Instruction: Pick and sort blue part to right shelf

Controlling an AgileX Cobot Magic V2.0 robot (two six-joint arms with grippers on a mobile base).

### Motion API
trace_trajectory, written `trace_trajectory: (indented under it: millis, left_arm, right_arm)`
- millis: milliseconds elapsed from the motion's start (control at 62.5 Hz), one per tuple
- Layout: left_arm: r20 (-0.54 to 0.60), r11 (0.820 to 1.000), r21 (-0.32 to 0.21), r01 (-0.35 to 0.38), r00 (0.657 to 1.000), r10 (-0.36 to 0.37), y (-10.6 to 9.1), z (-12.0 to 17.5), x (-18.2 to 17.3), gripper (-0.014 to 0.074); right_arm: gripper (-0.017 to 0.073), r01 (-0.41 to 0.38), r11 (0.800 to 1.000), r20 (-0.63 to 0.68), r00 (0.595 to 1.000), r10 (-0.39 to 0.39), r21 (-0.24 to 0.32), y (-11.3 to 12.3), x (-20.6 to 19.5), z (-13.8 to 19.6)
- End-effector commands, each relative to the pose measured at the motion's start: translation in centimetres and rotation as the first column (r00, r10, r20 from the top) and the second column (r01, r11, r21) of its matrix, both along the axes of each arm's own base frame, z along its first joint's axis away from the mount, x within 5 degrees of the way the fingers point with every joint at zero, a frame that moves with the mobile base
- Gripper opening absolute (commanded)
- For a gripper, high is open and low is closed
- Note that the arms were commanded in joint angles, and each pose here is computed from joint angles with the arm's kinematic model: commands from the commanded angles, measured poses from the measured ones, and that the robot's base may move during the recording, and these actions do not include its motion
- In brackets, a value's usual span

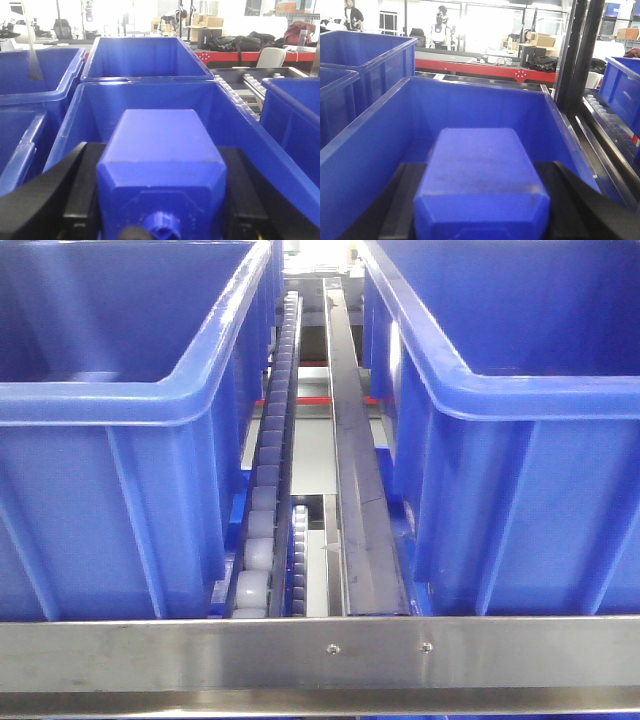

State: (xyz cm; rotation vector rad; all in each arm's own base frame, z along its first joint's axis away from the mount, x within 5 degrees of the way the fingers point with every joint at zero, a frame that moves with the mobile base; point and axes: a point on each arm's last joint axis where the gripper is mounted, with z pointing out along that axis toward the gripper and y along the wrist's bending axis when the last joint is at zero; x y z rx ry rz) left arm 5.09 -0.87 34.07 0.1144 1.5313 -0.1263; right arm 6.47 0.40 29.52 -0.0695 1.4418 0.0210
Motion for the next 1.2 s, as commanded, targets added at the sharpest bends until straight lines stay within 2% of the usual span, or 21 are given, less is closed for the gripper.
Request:
trace_trajectory:
  millis: [0, 128, 320, 560, 768, 944, 1184]
  left_arm:
    - [0.097, 1.000, -0.030, 0.002, 0.995, 0.001, 0.0, 1.7, -0.1, 0.0386]
    - [0.086, 1.000, -0.026, 0.001, 0.996, 0.001, 0.0, 1.6, 0.0, 0.0386]
    - [-0.021, 1.000, -0.011, 0.029, 0.999, -0.029, -0.5, 1.6, 2.4, 0.0386]
    - [-0.155, 0.996, 0.007, 0.091, 0.984, -0.089, -2.2, 1.4, 7.5, 0.0386]
    - [-0.255, 0.995, 0.021, 0.097, 0.963, -0.088, -3.5, 0.9, 12.4, 0.0386]
    - [-0.327, 0.995, 0.032, 0.097, 0.941, -0.081, -4.3, -0.2, 15.7, 0.0386]
    - [-0.337, 0.995, 0.034, 0.094, 0.938, -0.078, -4.6, -0.8, 17.3, 0.0386]
  right_arm:
    - [0.0356, 0.011, 1.000, 0.116, 0.993, -0.010, -0.008, -0.1, -0.3, 1.9]
    - [0.0356, 0.008, 1.000, 0.086, 0.996, -0.007, -0.001, -0.1, -0.3, 1.9]
    - [0.0356, 0.005, 1.000, -0.012, 1.000, -0.005, -0.006, 0.0, 0.5, 3.9]
    - [0.0356, 0.002, 1.000, -0.197, 0.980, -0.004, -0.010, 0.3, 5.5, 4.9]
    - [0.0356, -0.001, 1.000, -0.346, 0.938, -0.004, -0.015, 0.6, 10.4, 3.9]
    - [0.0356, -0.002, 1.000, -0.371, 0.928, -0.004, -0.016, 0.8, 13.2, 3.0]
    - [0.0358, -0.002, 1.000, -0.398, 0.918, -0.004, -0.016, 0.9, 14.4, 2.1]
